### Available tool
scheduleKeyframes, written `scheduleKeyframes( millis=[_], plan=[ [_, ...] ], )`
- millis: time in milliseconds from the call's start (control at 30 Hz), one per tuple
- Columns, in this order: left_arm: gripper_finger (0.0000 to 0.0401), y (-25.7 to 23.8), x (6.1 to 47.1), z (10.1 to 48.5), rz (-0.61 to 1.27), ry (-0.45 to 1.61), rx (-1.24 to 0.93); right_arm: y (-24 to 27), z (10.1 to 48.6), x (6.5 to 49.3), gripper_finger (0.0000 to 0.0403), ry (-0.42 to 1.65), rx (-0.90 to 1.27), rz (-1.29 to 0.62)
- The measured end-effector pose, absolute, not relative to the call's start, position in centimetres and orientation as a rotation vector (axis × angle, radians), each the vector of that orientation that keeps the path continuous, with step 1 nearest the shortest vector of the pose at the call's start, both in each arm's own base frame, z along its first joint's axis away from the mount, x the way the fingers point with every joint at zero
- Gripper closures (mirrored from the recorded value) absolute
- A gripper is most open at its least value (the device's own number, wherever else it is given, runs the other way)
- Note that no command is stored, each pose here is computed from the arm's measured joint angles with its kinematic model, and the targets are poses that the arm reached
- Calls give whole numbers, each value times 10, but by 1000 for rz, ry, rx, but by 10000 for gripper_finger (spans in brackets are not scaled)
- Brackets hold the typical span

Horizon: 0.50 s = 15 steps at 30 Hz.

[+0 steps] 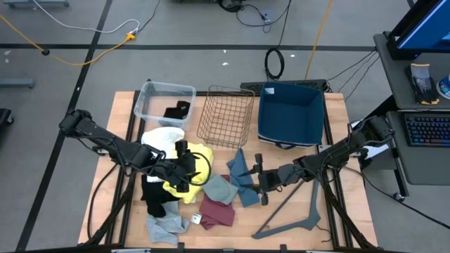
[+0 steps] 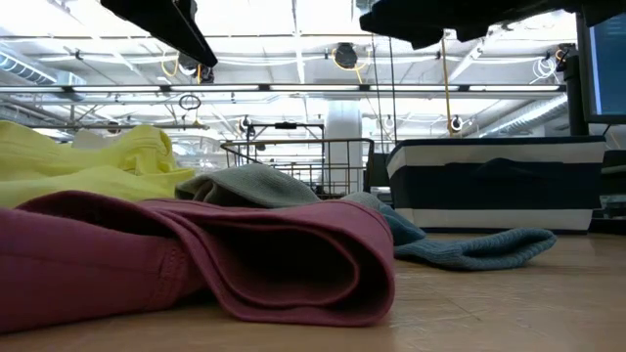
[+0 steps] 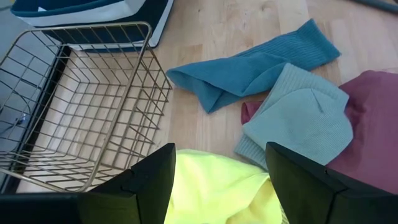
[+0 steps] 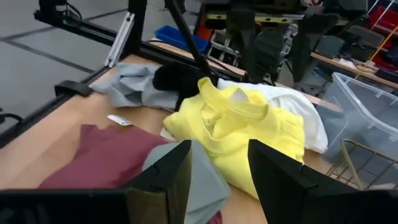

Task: Pick & Place Cloths
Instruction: Put the blue sock into the transparent bin

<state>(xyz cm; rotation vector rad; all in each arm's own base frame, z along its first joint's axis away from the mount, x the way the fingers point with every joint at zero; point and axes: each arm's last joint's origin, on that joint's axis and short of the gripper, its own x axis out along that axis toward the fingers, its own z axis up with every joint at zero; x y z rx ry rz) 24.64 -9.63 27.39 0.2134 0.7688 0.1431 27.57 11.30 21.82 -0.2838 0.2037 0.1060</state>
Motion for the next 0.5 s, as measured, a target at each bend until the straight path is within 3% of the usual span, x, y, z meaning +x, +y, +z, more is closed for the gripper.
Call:
scheduleKeyframes(
  millis=[200,300,500],
  plan=[
    [151,-92,245,275,153,778,215,113,225,280,250,248,-301,67],
    [151,-87,243,279,168,763,198,113,237,286,250,373,-316,-6],
    [151,-82,236,284,169,726,178,101,251,287,250,634,-142,-134]
  ],
)
